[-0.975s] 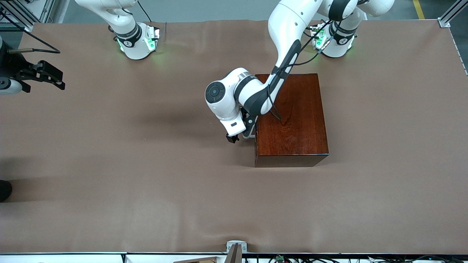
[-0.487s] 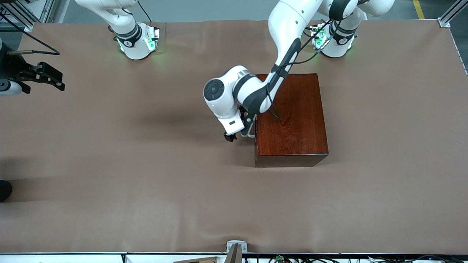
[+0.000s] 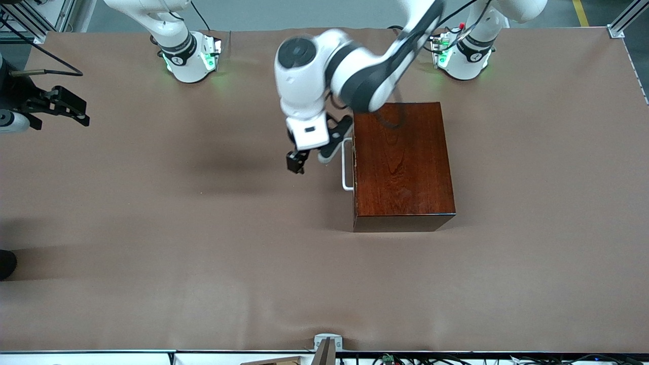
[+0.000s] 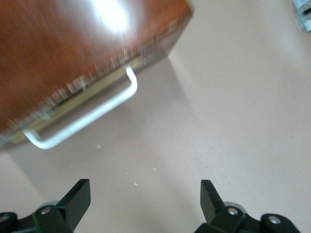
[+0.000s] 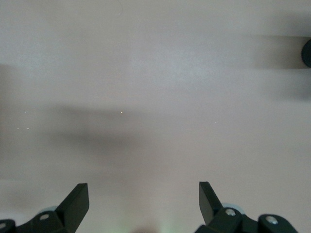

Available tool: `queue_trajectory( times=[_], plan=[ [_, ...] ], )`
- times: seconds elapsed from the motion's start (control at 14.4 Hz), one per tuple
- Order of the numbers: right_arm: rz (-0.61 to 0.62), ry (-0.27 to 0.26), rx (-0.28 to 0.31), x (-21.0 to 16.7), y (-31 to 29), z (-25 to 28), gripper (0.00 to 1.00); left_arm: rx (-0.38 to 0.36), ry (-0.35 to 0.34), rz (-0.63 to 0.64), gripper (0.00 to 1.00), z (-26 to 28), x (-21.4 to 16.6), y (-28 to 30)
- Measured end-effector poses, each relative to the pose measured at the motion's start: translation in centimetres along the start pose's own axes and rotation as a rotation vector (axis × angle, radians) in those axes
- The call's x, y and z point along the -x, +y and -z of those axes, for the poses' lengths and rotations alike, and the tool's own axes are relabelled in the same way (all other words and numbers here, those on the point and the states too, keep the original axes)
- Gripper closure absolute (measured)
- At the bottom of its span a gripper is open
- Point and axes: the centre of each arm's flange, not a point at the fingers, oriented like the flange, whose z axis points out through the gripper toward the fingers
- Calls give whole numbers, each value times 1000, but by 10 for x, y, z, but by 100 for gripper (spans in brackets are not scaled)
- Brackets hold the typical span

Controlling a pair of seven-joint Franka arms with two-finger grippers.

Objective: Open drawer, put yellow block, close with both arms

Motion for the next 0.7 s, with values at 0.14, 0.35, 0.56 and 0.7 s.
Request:
queue_trajectory(
  times=[0.14,0.35,0.56,0.7],
  plan=[
    [0,0,0,0,0,0,0,-11,4,-71,0,43,-54,-6],
    [0,1,0,0,0,0,0,-17,5,-172,0,84,-145,-16],
    [-1,2,0,0,1,1,0,-62,-1,-285,0,103,-226,-34],
    [-1,3,0,0,1,1,0,-98,-16,-390,0,112,-277,-51]
  ],
)
